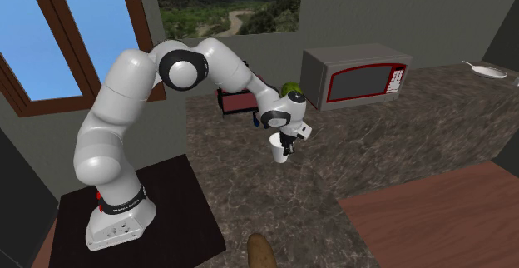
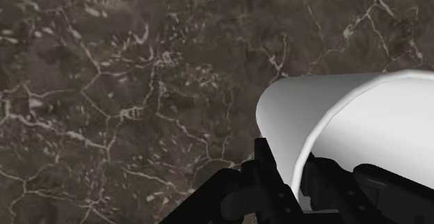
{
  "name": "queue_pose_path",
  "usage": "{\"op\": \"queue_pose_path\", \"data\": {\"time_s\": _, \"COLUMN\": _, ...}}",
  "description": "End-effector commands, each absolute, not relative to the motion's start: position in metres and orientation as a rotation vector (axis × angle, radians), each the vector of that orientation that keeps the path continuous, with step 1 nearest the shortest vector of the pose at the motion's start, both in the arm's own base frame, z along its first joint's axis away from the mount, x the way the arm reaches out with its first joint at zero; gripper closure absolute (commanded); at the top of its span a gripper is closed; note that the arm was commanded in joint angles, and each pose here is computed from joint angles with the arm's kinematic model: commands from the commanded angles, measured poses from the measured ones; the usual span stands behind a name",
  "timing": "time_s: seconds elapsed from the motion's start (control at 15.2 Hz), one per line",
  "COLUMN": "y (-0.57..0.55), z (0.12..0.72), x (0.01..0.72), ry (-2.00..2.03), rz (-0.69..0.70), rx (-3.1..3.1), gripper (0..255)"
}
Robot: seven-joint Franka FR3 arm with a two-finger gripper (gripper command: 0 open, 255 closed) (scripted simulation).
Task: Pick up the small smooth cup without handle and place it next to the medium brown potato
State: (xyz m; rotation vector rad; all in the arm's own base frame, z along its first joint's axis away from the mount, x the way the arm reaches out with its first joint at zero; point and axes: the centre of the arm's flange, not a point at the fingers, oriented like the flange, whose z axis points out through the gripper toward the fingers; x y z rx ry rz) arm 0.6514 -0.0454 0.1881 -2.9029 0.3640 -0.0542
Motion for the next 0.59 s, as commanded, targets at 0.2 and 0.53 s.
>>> {"op": "queue_pose_path", "data": {"time_s": 0.2, "y": -0.045, "z": 0.188, "x": 0.651, "ry": 0.364, "rz": -0.054, "rx": -2.903, "gripper": 255}}
{"op": "queue_pose_path", "data": {"time_s": 0.53, "y": -0.045, "z": 0.199, "x": 0.651, "ry": 0.364, "rz": -0.054, "rx": -2.903, "gripper": 255}}
